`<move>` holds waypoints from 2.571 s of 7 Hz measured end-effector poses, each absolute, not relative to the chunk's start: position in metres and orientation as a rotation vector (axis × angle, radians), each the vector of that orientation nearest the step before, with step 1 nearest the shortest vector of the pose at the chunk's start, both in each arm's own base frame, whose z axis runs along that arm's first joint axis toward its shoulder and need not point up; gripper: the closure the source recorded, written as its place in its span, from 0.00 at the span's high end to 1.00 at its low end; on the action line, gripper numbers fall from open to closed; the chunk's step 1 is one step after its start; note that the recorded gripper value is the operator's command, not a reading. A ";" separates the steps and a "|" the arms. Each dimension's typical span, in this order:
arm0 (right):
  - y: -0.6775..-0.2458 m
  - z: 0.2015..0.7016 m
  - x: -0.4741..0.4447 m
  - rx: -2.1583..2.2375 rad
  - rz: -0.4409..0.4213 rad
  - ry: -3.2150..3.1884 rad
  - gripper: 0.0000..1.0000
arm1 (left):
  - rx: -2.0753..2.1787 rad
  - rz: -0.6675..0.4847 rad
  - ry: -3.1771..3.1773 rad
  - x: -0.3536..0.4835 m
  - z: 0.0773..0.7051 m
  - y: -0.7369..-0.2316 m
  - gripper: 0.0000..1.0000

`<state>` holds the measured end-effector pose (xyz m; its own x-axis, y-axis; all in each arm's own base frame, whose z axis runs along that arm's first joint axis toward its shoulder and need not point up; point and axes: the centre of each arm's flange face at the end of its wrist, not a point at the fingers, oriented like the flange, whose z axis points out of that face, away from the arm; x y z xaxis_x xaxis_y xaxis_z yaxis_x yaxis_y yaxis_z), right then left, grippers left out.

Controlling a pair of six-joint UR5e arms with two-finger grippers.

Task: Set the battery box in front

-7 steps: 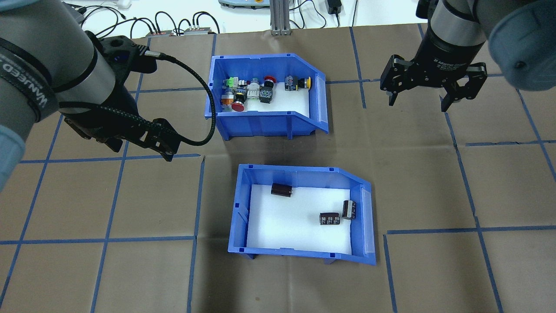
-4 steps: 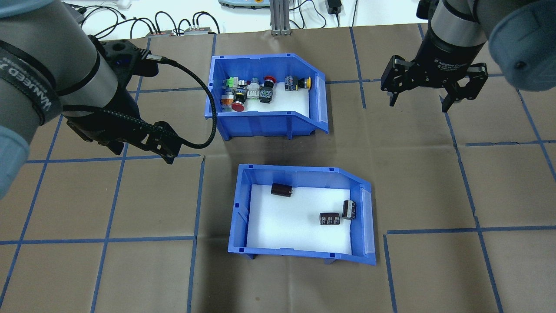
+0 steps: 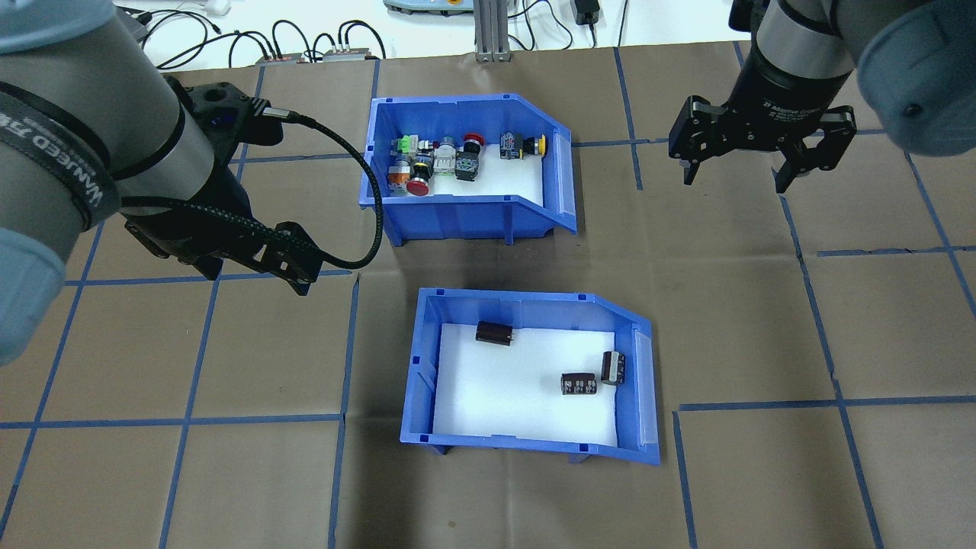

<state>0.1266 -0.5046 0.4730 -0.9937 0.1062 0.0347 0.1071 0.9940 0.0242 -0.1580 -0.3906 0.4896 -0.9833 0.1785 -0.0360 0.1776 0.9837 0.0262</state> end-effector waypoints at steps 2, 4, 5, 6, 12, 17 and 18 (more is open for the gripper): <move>-0.541 0.472 0.129 -0.096 -0.053 -3.109 1.00 | 0.195 0.072 3.102 -0.159 0.477 -0.385 0.99; -0.573 0.470 0.137 0.105 -0.054 -3.119 1.00 | -0.128 0.112 3.110 -0.163 0.458 -0.364 0.98; -0.583 0.462 0.140 0.292 -0.067 -3.118 1.00 | -0.315 0.145 3.126 -0.167 0.447 -0.348 0.98; -0.593 0.451 0.146 0.517 -0.080 -3.111 1.00 | -0.521 0.197 3.140 -0.171 0.433 -0.329 0.98; -0.620 0.409 0.306 1.956 0.001 -2.457 1.00 | -1.809 0.239 2.667 -0.196 0.370 -0.257 0.99; -0.602 0.348 0.443 2.154 0.012 -2.179 1.00 | -2.249 0.180 2.461 -0.259 0.305 -0.238 0.98; -0.595 0.325 0.470 2.176 0.017 -2.147 1.00 | -2.237 0.152 2.463 -0.270 0.297 -0.236 0.98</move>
